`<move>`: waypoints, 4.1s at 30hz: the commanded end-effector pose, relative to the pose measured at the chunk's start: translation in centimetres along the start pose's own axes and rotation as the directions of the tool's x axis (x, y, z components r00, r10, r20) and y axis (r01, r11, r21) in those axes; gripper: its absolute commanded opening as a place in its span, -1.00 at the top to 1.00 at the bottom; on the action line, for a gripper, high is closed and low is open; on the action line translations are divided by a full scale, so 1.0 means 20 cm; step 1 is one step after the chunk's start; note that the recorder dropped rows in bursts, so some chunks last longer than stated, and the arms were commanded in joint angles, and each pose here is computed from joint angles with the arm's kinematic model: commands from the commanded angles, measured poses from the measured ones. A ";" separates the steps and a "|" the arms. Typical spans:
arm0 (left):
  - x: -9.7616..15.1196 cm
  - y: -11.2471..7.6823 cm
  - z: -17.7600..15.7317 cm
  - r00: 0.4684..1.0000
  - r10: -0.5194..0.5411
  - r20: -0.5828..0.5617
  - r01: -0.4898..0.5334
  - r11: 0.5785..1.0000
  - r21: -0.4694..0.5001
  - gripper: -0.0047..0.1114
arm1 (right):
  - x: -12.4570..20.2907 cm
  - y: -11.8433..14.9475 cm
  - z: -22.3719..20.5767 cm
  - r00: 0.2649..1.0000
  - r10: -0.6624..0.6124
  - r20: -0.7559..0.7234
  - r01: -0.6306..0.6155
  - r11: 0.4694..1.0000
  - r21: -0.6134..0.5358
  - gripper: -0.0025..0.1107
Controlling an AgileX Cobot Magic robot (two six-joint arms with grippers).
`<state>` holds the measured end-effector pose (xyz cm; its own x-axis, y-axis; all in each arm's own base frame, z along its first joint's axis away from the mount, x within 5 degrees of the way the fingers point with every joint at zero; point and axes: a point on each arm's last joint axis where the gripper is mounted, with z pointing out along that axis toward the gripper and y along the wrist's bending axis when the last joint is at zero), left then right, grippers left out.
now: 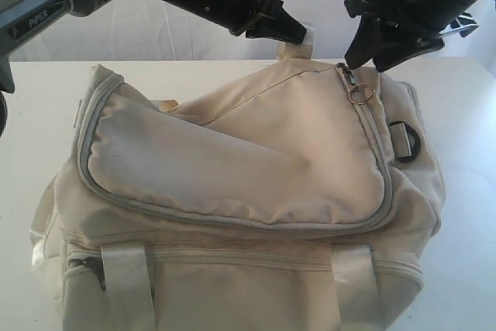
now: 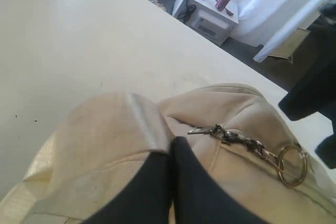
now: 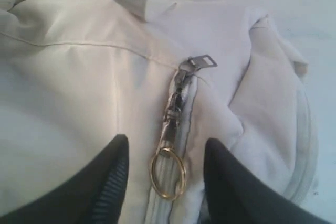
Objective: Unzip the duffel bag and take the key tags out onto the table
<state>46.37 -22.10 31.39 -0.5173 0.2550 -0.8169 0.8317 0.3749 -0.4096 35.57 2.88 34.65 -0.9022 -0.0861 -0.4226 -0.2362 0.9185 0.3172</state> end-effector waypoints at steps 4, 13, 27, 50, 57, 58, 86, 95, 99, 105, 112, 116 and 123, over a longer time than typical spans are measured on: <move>-0.08 -0.10 -0.05 0.999 0.006 0.053 -0.009 0.999 0.052 0.92 | 0.10 -0.01 0.07 0.996 0.043 -0.075 -0.044 0.999 -0.012 0.19; -0.08 -0.10 -0.05 0.999 0.008 0.053 -0.011 0.999 0.052 0.92 | 0.13 -0.01 0.15 0.995 0.077 -0.062 -0.082 0.994 -0.072 0.19; -0.08 -0.10 -0.05 0.999 0.010 0.053 -0.013 0.999 0.052 0.92 | 0.10 -0.01 0.15 0.997 0.080 -0.001 -0.079 0.992 -0.095 0.24; -0.07 -0.10 -0.05 0.999 0.013 0.050 -0.016 0.999 0.045 0.92 | 0.09 0.00 0.14 0.996 0.082 0.024 -0.079 0.991 -0.108 0.96; -0.07 -0.09 -0.05 0.999 0.017 0.045 -0.018 0.999 0.040 0.92 | 0.07 0.04 0.04 0.996 0.044 0.083 -0.037 0.996 -0.086 0.96; -0.07 -0.09 -0.05 0.999 0.017 0.045 -0.018 0.999 0.040 0.92 | 0.07 0.04 0.02 0.995 0.042 0.087 -0.034 0.996 -0.087 0.96; -0.07 -0.09 -0.05 0.999 0.017 0.043 -0.018 0.999 0.041 0.92 | 0.12 0.08 -0.11 0.985 -0.171 0.040 0.172 0.984 -0.043 0.96; -0.07 -0.09 -0.05 0.999 0.017 0.043 -0.018 0.999 0.041 0.92 | 0.10 0.07 -0.07 0.987 -0.155 0.040 0.157 0.986 -0.049 0.96; -0.07 -0.09 -0.05 0.999 0.017 0.043 -0.018 0.999 0.041 0.92 | 0.10 0.06 -0.05 0.989 -0.145 0.032 0.146 0.988 -0.053 0.96; -0.07 -0.09 -0.05 0.999 0.017 0.043 -0.018 0.999 0.041 0.92 | 0.11 0.07 -0.07 0.993 -0.115 0.020 0.116 0.991 -0.061 0.96; -0.08 -0.09 -0.05 0.998 0.016 0.052 -0.018 0.999 0.032 0.92 | 0.11 0.07 -0.07 0.995 -0.102 0.020 0.103 0.993 -0.060 0.96; -0.08 -0.09 -0.05 0.998 0.016 0.059 -0.018 0.999 0.026 0.92 | 0.14 0.09 -0.10 0.995 -0.095 0.022 0.096 0.994 -0.053 0.96; -0.08 -0.08 -0.05 0.998 0.019 0.068 -0.019 1.000 0.003 0.92 | 0.28 0.12 -0.14 0.996 -0.085 0.006 0.085 0.995 -0.055 0.96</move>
<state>46.50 -22.07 31.39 -0.5144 0.2495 -0.8205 0.8300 0.3853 -0.4032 30.26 3.42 35.35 -0.8719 -0.1601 -0.4627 -0.3331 0.8866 0.3209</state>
